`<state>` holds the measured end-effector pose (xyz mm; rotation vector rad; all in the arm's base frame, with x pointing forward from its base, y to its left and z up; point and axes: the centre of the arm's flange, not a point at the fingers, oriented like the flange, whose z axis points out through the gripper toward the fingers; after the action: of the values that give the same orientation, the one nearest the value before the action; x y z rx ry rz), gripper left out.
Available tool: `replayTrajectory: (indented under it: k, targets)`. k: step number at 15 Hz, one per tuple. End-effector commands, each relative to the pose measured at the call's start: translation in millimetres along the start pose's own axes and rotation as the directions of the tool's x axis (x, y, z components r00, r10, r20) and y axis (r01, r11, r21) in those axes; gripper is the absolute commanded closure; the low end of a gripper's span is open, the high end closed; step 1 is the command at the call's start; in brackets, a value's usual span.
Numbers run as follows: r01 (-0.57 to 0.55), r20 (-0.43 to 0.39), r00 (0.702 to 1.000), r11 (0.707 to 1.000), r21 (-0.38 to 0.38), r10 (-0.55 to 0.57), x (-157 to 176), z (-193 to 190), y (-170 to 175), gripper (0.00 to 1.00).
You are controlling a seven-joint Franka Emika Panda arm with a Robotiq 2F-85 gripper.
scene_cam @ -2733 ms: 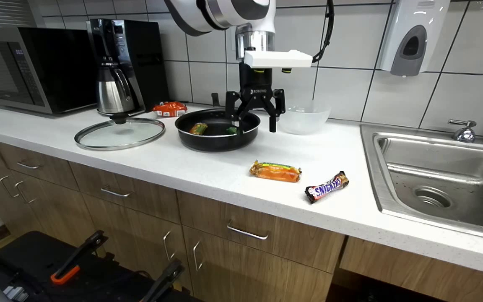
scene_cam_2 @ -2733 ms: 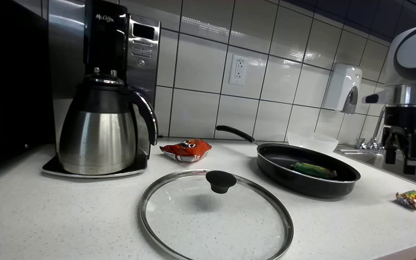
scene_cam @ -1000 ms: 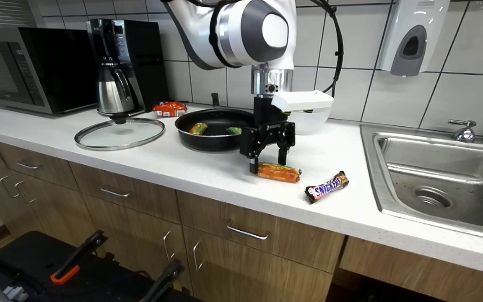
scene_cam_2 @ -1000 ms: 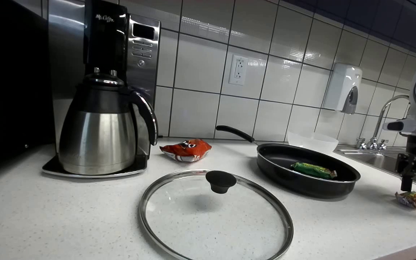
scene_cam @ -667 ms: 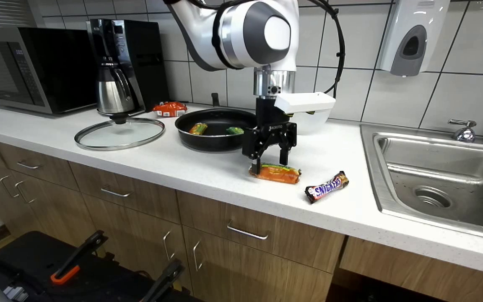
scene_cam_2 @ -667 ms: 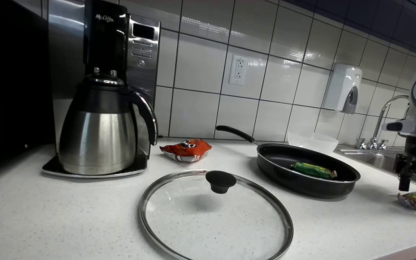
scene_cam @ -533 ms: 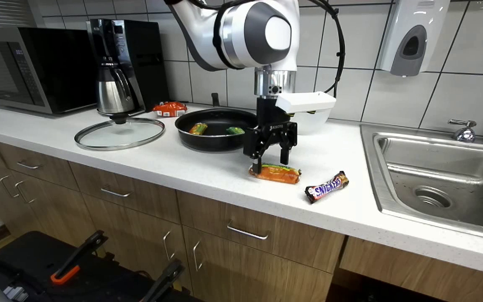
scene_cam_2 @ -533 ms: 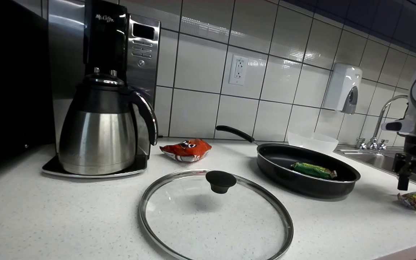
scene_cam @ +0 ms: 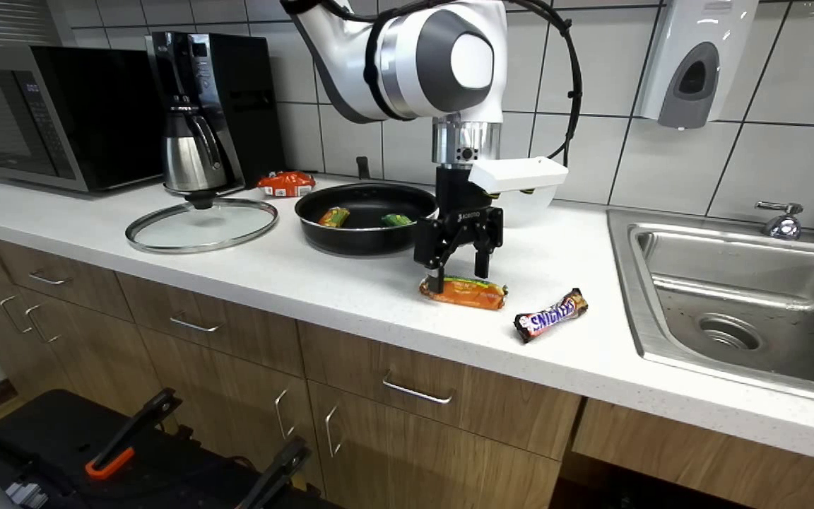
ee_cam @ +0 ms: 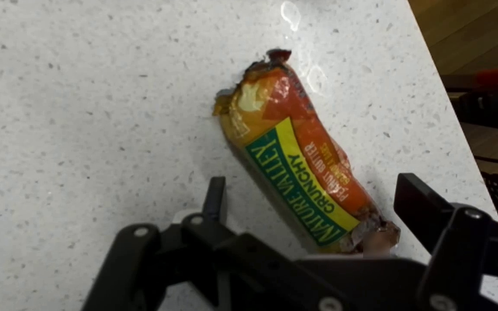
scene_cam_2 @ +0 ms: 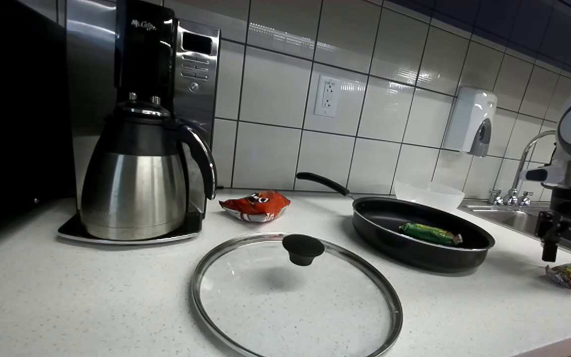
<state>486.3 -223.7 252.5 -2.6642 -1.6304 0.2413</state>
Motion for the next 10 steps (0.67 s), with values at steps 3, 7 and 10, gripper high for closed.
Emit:
replayTrajectory:
  k: [3, 7, 10]
  targets:
    - [0.024, -0.014, 1.000, 1.000, -0.007, -0.024, -2.0, 2.8, 12.2, 0.00]
    - [0.028, -0.011, 1.000, 1.000, -0.004, -0.028, -1.0, 5.5, 13.6, 0.26]
    - [0.026, -0.010, 1.000, 1.000, -0.002, -0.026, -1.2, 6.9, 13.0, 0.49]
